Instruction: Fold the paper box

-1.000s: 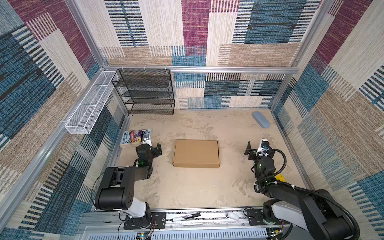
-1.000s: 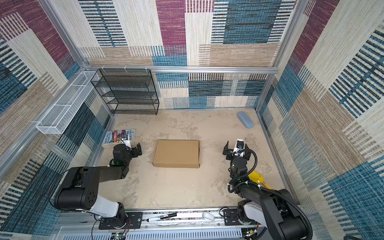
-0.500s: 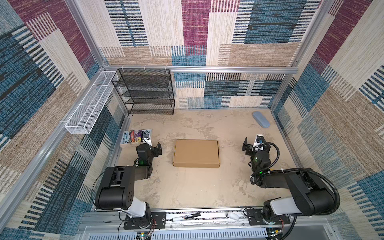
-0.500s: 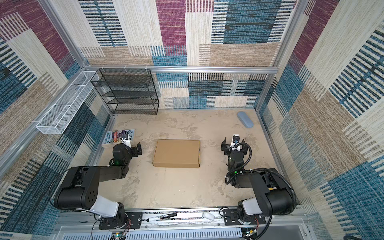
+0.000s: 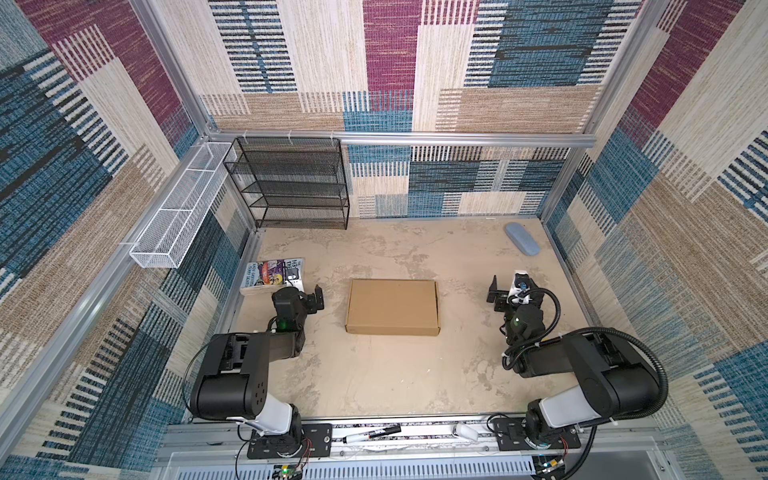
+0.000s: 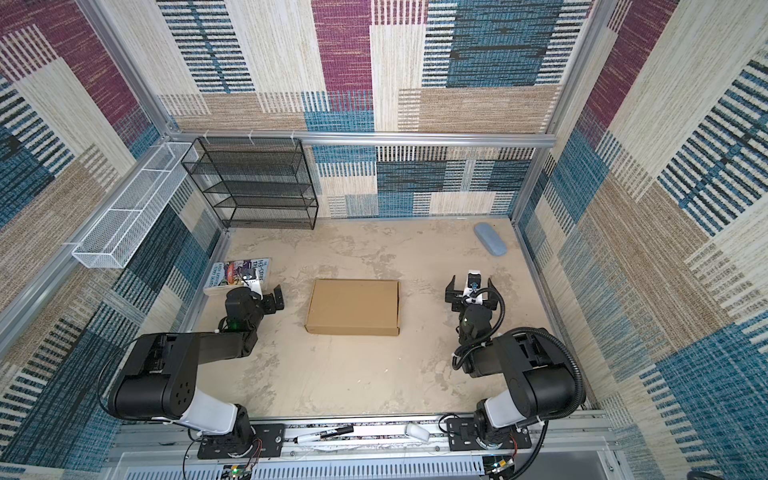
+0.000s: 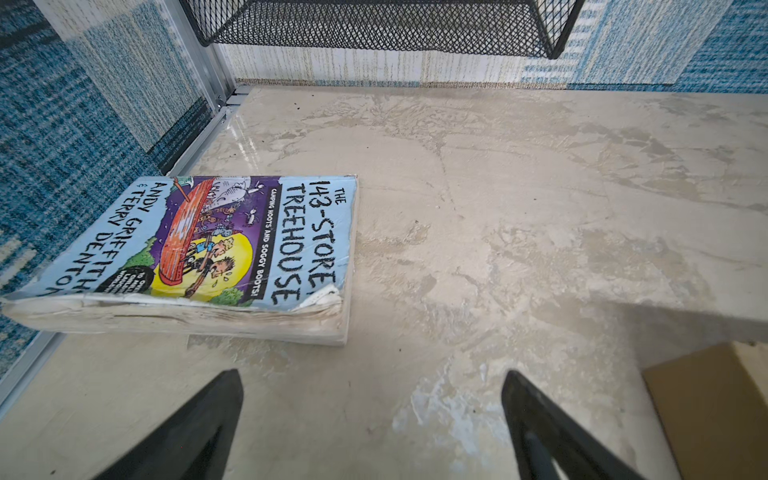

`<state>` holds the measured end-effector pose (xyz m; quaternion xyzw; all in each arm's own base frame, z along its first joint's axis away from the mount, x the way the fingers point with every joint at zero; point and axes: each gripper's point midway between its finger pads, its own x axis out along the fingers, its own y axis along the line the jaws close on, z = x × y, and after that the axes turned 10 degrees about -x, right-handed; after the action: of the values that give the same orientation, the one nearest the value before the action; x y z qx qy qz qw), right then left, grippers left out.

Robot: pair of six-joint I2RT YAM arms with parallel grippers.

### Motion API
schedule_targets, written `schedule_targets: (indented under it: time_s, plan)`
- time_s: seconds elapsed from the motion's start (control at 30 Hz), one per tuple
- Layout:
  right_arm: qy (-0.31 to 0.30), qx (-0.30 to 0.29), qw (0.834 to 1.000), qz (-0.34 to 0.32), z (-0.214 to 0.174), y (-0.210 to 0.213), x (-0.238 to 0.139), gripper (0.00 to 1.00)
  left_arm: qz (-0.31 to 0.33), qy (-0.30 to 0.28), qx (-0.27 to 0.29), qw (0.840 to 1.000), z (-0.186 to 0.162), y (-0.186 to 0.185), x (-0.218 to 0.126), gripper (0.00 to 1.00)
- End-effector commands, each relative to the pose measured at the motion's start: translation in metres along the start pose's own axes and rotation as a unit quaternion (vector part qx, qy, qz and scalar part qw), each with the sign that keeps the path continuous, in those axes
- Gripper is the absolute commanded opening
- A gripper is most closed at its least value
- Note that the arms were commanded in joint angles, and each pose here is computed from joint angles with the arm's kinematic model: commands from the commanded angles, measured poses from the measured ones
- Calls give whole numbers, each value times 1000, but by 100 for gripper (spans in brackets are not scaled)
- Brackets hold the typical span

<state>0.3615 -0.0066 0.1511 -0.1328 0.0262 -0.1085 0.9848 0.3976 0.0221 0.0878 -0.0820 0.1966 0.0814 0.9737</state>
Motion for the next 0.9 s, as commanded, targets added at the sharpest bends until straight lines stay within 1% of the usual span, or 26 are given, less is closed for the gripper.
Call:
schedule_targets:
  time_s: [0.0, 0.37, 0.47, 0.5, 0.57, 0.6, 0.67, 0.87]
  plan:
    - [-28, 32, 999, 14, 12, -2, -1, 100, -6, -14, 5, 1000, 7, -2, 0, 100]
    - [-28, 55, 997, 39, 6, -6, 0, 100, -6, -14, 5, 1000, 7, -2, 0, 100]
    - [-28, 50, 997, 59, 0, 1, 0, 100, -6, -14, 5, 1000, 7, -2, 0, 100]
    - [-38, 48, 996, 59, 2, 1, 0, 100, -5, -13, 5, 1000, 7, -2, 0, 100]
    - [-16, 53, 997, 53, -4, -1, 4, 100, -6, -14, 5, 1000, 7, -2, 0, 100]
    - [-26, 53, 997, 50, -1, -2, 4, 100, -6, -13, 5, 1000, 7, -3, 0, 100]
    - [-12, 56, 997, 60, -5, 0, 9, 100, -6, -14, 5, 1000, 8, -2, 0, 100]
    - [-12, 57, 997, 59, -5, -2, 10, 100, -5, -14, 5, 1000, 7, -2, 0, 100]
